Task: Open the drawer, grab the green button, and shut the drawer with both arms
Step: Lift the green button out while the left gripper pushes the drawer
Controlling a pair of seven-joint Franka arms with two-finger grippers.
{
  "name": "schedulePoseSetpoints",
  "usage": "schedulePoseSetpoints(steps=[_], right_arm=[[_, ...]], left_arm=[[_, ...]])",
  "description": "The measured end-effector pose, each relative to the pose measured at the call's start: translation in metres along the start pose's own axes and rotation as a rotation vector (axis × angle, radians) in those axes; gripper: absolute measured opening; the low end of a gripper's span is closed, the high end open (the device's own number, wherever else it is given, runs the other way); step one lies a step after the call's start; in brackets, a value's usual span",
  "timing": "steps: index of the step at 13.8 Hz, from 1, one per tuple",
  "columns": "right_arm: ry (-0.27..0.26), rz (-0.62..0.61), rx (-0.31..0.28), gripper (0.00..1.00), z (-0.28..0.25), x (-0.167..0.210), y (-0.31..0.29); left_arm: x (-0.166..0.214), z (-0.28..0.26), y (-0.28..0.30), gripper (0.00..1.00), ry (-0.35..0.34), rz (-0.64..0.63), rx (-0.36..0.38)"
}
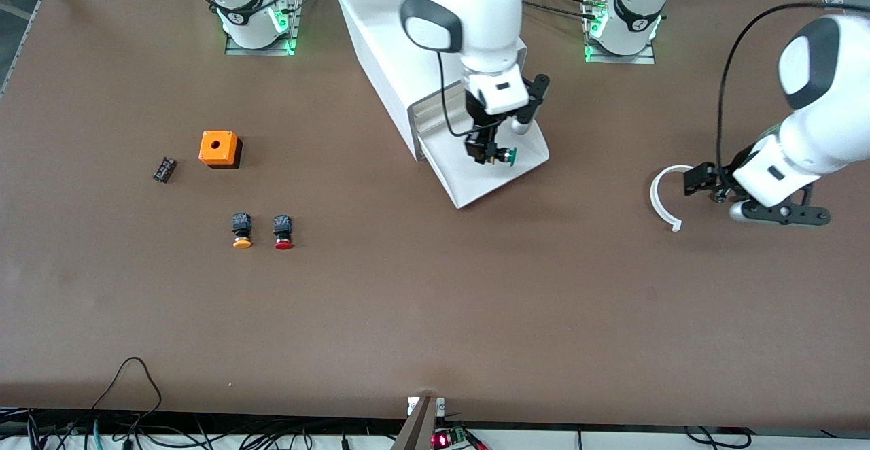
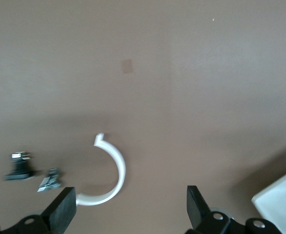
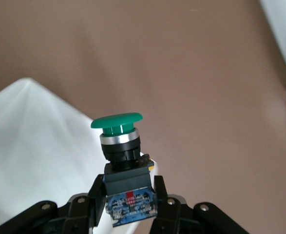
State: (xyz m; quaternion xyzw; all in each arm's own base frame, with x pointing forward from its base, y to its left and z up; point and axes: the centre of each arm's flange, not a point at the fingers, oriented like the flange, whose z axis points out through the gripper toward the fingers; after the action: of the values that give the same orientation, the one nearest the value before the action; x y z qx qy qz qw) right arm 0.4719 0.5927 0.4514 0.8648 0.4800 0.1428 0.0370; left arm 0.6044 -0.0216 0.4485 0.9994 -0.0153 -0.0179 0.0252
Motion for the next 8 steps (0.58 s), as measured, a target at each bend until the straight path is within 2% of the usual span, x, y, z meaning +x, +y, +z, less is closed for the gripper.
schedulePoseSetpoints(steps=[2, 4, 5, 8], right_arm=[[-0.003, 0.204, 0.015, 0.44, -0.025, -0.012, 0.056], [-0.054, 0.343, -0.003, 0.44, -0.013, -0.032, 0.102], [-0.090, 0.411, 0.009, 0.44, 0.003, -0.046, 0.129], [-0.200, 0.635, 0.121, 0.44, 0.057, -0.110, 0.222]], left_arm=[[0.003, 0.042, 0.016, 1.00, 0.036, -0.067, -0.040], [0.003, 0.089, 0.059, 1.00, 0.101, -0.149, -0.072], [-0.001, 0.113, 0.087, 1.00, 0.114, -0.189, -0.090], [-0.016, 0.175, 0.160, 1.00, 0.083, -0.323, -0.123]])
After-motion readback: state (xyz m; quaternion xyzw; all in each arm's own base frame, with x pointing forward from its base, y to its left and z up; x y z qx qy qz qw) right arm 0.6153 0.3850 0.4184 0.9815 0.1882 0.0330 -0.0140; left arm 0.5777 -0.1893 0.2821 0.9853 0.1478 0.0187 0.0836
